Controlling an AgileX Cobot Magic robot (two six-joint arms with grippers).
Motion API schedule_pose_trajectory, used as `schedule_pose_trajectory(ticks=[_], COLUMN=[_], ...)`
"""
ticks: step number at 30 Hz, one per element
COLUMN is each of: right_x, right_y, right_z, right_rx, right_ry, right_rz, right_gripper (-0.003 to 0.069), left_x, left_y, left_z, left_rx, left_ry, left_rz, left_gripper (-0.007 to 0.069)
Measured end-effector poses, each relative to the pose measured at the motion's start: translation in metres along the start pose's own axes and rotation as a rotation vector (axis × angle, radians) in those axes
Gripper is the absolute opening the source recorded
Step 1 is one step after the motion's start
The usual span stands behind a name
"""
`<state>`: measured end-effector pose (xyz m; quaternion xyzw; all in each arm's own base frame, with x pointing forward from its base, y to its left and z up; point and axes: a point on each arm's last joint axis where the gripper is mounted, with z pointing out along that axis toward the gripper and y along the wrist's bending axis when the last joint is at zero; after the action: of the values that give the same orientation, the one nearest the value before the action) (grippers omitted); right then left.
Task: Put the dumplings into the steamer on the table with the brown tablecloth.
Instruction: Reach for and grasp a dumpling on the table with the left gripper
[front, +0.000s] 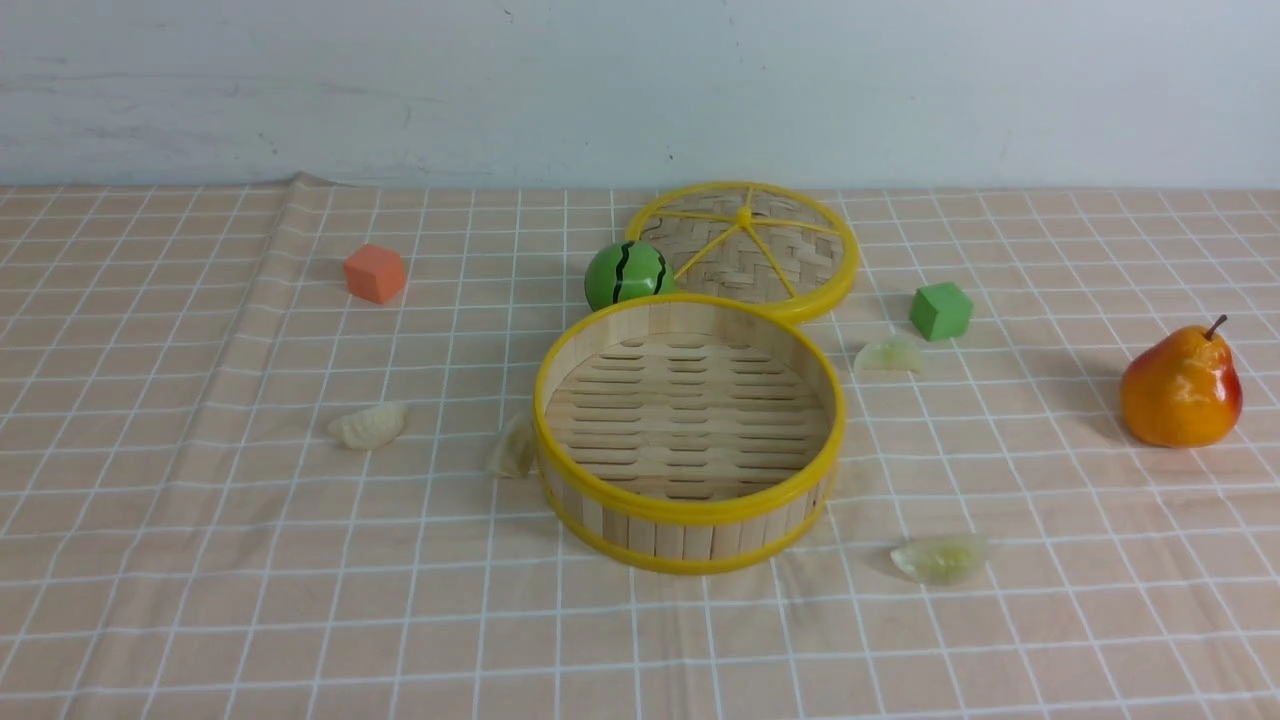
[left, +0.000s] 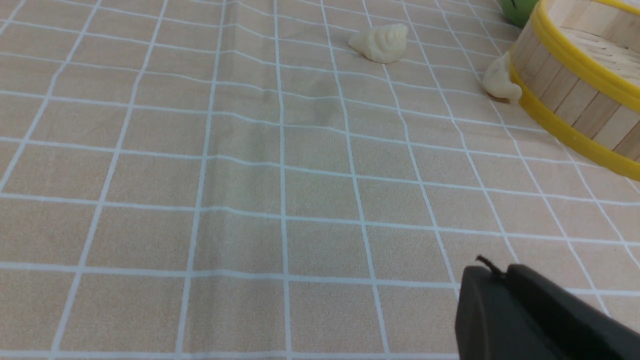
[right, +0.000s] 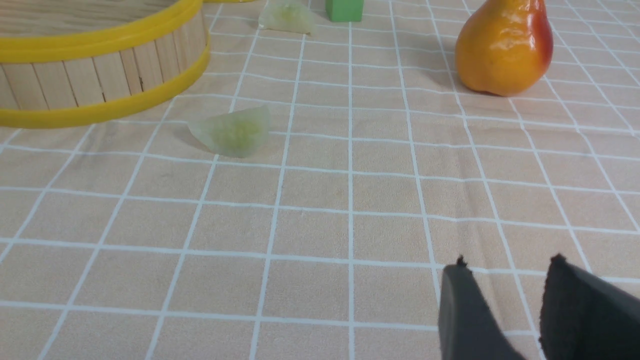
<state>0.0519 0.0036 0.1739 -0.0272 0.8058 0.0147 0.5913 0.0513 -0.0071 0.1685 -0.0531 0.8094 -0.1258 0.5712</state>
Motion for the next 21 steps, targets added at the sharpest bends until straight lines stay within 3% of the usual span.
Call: schedule_pose_trajectory(ticks=[17, 21], right_x=[0.000, -0.003], right_y=[0.000, -0.001], right_z=[0.000, 0.001], right_rx=[0.000, 0.008], right_ry=[0.000, -0.046], right_rz=[-0.001, -0.015], right_gripper=[0.0239, 0.0239], left_x=[-0.007, -0.021], left_y=[0.001, -0.006], left_z=[0.000, -0.002], left_rx=[-0.010, 0.051], left_ry=[-0.076, -0.234], left_rz=[0.109, 0.114], left_gripper=[0.0049, 0.0053])
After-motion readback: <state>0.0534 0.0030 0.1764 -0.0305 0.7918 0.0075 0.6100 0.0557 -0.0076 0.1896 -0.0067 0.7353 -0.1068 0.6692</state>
